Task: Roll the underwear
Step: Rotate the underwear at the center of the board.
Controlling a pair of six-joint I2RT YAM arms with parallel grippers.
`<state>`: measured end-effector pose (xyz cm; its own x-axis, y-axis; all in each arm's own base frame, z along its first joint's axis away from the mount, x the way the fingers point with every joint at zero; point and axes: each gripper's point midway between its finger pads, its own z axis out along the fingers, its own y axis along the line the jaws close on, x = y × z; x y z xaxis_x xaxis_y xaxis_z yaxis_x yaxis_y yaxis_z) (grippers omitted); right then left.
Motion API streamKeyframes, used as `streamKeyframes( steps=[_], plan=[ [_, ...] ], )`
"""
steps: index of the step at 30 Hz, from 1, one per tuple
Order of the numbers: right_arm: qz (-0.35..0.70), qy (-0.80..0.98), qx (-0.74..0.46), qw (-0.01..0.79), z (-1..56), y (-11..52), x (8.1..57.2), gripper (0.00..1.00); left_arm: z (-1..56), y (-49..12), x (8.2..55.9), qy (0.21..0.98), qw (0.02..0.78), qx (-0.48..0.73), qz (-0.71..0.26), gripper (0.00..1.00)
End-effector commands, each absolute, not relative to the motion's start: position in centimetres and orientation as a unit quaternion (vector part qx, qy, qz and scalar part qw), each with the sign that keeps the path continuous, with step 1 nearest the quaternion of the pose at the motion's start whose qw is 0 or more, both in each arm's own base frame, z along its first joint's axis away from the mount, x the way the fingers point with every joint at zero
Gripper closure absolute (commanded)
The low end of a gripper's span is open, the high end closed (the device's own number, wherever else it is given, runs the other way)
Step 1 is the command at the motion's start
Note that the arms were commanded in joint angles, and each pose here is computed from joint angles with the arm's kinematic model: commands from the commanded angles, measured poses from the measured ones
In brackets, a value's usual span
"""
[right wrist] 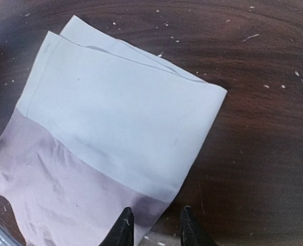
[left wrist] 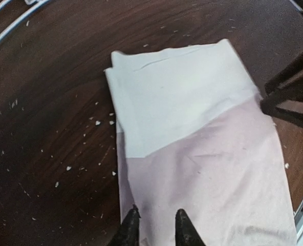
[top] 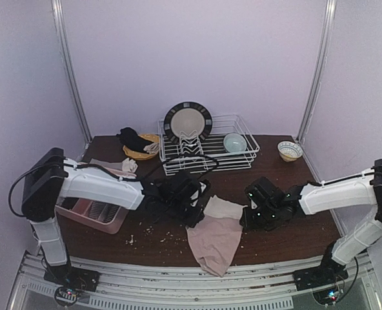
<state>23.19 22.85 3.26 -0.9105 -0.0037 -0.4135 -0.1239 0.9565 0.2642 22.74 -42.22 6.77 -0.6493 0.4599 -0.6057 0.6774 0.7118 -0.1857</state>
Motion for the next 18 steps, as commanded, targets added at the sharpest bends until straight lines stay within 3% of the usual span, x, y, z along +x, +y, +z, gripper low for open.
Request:
streamKeyframes(
  steps=[1, 4, 7, 16, 18],
  plan=[
    [0.107, 0.972, -0.048, 0.206, 2.5, 22.8, 24.7, 0.71, 4.1, -42.1, 23.2, 0.89, 0.25, 0.34, -0.172, 0.89],
    [0.079, 0.977, -0.05, 0.19, 1.5, 21.8, 25.4, 0.74, 3.2, -41.9, 22.1, 0.892, 0.236, 0.334, -0.195, 0.98],
    [0.059, 0.982, -0.048, 0.172, 0.6, 21.0, 26.7, 0.76, 2.6, -41.9, 20.5, 0.893, 0.227, 0.316, -0.225, 1.0],
    [0.066, 0.977, -0.073, 0.188, 4.2, 23.0, 31.4, 0.72, 2.7, -41.2, 17.5, 0.901, 0.251, 0.301, -0.188, 1.0],
    [0.092, 0.969, -0.088, 0.21, 6.5, 24.2, 30.9, 0.68, 4.5, -40.0, 18.0, 0.9, 0.274, 0.288, -0.177, 0.9]
  ],
)
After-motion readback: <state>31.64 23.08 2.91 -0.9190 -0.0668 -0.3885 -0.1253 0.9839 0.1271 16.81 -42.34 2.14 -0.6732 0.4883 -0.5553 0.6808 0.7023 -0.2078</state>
